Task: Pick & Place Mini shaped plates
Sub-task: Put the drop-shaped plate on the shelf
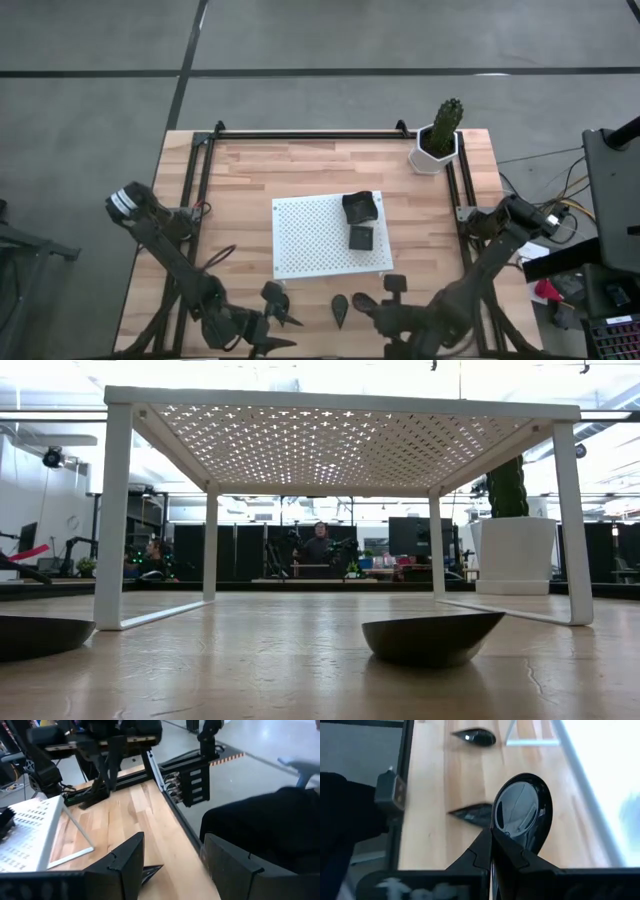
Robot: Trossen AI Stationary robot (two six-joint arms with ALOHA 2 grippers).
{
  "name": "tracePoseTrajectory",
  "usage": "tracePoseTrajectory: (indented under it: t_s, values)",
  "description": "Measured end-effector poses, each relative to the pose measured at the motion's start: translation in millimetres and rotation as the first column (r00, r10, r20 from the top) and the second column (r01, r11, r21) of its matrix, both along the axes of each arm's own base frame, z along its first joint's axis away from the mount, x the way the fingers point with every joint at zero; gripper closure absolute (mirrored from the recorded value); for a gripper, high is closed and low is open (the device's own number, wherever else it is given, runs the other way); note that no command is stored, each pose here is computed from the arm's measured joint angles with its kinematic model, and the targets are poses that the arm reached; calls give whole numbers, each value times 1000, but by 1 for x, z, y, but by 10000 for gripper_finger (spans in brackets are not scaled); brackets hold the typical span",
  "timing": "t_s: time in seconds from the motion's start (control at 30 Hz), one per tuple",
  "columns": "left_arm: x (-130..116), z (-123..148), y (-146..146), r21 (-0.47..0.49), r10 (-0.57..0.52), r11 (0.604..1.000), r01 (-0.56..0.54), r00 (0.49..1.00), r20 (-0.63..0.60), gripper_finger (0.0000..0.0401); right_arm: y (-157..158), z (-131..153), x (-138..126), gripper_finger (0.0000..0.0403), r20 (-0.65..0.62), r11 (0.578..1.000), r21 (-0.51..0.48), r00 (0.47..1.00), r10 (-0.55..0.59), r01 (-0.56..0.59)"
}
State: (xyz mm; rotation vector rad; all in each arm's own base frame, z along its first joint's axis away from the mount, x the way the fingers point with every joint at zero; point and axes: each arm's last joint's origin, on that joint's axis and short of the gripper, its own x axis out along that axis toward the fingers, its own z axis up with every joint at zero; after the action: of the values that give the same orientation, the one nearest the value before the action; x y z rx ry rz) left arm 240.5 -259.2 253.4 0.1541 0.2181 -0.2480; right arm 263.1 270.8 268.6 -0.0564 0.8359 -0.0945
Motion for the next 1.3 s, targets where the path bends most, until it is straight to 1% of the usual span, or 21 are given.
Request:
tracePoseTrajectory:
  t_s: [0.1, 0.2, 0.3, 0.37, 0.43, 0.5, 0.6, 0.67, 0.8, 0.93, 1.13, 1.2, 1.3]
  values:
    - [-4, 2, 4, 53, -7, 999, 8, 1000, -21, 199, -6, 8, 10, 394, -20, 996, -31, 997, 79, -80]
    - [-6, 4, 8, 87, -2, 996, 5, 999, -38, 199, -8, 15, 19, 394, -19, 986, -31, 986, 165, -166]
    - [-5, 3, 9, 116, 3, 993, 1, 999, -40, 199, -6, 22, 28, 394, 25, 965, -11, 965, 263, -263]
    - [-4, 5, 9, 112, 4, 994, -2, 1000, -15, 199, -6, 25, 34, 394, 60, 955, 4, 953, 297, -298]
    - [-2, 9, 9, 110, 1, 994, -3, 1000, 15, 199, -8, 26, 38, 394, 71, 951, 36, 950, 304, -307]
    - [-1, 11, 9, 139, -11, 990, 5, 999, 44, 202, -12, 26, 42, 394, 63, 950, 59, 951, 302, -305]
    - [1, 16, 10, 144, -14, 990, 1, 996, 90, 212, -20, 26, 48, 394, 57, 962, 105, 967, 247, -251]
    - [5, 18, 12, 151, -5, 988, -10, 995, 99, 221, -24, 26, 51, 394, 56, 966, 122, 974, 221, -226]
    - [14, 19, 18, 158, 23, 987, -39, 995, 100, 241, -26, 26, 53, 394, 54, 962, 102, 967, 248, -252]
    - [21, 18, 23, 163, 10, 986, -25, 996, 93, 253, -25, 26, 54, 394, 53, 948, 101, 954, 296, -300]
    - [32, 18, 34, 177, -8, 984, -6, 997, 78, 256, -24, 27, 55, 394, 60, 936, 77, 939, 338, -342]
    - [35, 18, 37, 169, -28, 986, 14, 997, 75, 256, -23, 28, 56, 394, 75, 931, 77, 933, 353, -358]
    - [40, 16, 41, 175, -24, 985, 11, 997, 70, 256, -24, 29, 58, 394, 85, 921, 83, 924, 374, -381]
